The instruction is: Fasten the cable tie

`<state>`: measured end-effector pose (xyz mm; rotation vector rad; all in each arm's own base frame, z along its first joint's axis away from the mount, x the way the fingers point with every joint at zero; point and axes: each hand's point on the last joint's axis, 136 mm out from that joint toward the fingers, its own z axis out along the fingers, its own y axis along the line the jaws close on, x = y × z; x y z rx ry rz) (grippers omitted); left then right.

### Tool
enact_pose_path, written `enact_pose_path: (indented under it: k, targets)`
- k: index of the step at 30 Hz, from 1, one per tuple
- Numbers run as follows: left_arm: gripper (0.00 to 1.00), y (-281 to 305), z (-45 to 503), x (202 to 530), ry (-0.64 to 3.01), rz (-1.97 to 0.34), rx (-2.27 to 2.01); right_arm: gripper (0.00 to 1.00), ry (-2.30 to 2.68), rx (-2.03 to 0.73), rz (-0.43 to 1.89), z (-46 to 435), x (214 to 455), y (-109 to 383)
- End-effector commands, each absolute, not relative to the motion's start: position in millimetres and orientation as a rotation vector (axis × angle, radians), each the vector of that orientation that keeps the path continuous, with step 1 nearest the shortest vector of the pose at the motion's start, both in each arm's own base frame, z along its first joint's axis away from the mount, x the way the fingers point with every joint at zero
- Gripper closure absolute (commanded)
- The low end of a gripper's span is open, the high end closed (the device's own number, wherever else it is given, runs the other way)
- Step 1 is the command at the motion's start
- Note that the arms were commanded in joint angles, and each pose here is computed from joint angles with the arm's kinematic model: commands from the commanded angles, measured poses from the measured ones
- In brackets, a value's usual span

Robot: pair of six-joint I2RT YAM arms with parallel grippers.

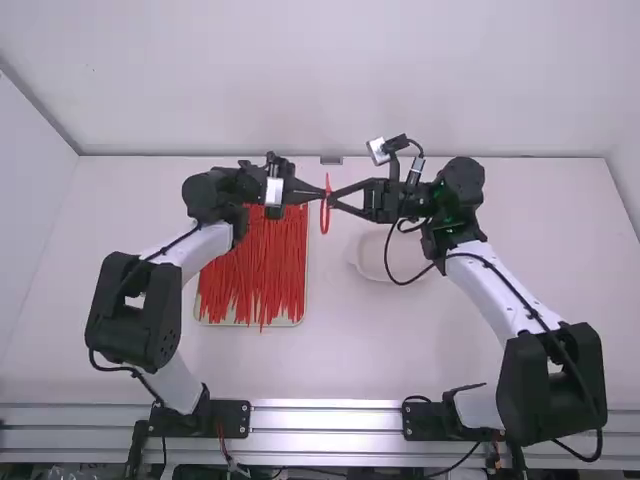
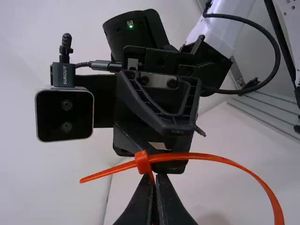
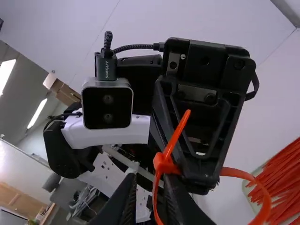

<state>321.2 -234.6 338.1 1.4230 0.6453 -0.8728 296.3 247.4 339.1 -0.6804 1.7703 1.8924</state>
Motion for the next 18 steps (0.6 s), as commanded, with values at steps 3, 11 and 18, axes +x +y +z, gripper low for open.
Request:
enact_pose_path:
  k: [3,11,18]
  targets:
    - [0.99,-237,333,301,0.6,-0.891,1.523,0.82,1.745,-0.588,1.85,349,319,242]
    - [0.98,-231,333,305,0.65,-0.912,1.508,0.82,1.758,-0.571,1.838,348,325,229]
    - [0.99,-229,333,307,0.681,-0.932,1.497,0.82,1.759,-0.565,1.834,347,326,226]
